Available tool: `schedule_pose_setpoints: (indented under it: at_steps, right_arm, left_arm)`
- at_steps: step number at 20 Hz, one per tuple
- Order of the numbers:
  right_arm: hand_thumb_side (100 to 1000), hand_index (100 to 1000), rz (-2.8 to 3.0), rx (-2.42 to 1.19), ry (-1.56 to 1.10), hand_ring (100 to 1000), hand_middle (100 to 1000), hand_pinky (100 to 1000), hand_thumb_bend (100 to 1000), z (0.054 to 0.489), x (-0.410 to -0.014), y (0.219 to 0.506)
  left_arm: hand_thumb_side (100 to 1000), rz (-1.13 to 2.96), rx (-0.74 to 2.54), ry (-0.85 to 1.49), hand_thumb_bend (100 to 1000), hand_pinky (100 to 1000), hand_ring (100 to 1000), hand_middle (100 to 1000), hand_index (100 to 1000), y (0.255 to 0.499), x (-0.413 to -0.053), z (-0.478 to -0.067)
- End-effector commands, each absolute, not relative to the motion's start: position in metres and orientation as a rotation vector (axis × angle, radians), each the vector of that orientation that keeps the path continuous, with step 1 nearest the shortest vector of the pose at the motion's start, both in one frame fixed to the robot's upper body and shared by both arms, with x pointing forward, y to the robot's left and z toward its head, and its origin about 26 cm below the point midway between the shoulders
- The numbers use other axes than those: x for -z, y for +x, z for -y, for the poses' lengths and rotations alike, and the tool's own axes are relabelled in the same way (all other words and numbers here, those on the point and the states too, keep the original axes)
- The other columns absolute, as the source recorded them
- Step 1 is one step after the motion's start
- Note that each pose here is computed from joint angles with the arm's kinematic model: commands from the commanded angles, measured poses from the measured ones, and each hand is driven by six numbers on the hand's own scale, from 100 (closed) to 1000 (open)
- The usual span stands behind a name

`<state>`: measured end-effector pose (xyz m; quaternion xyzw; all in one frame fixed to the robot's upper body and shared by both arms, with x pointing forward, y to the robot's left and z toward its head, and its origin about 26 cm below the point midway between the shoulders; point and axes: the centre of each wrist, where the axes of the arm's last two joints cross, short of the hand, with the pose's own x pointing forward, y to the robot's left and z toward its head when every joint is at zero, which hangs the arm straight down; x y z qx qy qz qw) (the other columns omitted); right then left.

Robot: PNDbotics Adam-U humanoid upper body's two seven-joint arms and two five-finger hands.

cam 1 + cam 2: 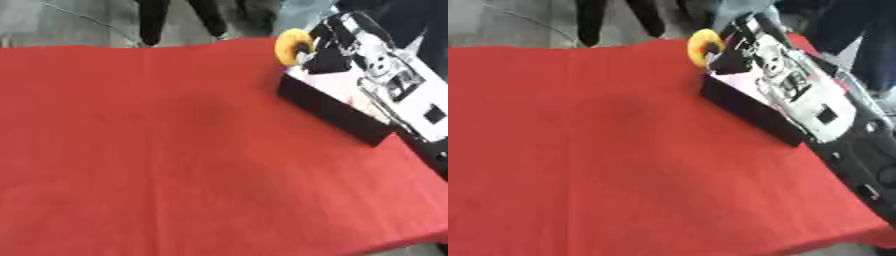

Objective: Pick up the objects with one hand, pass them to the other hand, and then place them into the box on the other side of the table.

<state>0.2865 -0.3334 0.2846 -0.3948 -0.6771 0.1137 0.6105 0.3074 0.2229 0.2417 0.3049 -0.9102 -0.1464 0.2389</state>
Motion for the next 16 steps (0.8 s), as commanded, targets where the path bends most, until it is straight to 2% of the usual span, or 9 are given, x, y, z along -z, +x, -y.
schedule_pose_setpoints:
  at_steps: [1, 6, 16]
  right_arm:
    - [100, 422, 1.464, -0.015, -1.157, 433, 382, 619, 100, 0.343, -0.293, 0.28]
    - [100, 424, 1.385, 0.147, -1.23, 440, 379, 622, 100, 0.356, -0.279, 0.279]
    - [100, 426, 1.214, 0.282, -1.392, 442, 376, 612, 100, 0.41, -0.271, 0.298]
  left_arm:
    - [391, 2.523, 0.392, 0.875, 615, 708, 665, 636, 714, 0.304, -0.251, -0.229]
    - [388, 2.532, 0.377, 0.878, 616, 707, 666, 636, 714, 0.305, -0.252, -0.229]
    - [386, 2.535, 0.377, 0.886, 613, 706, 667, 636, 713, 0.304, -0.251, -0.229]
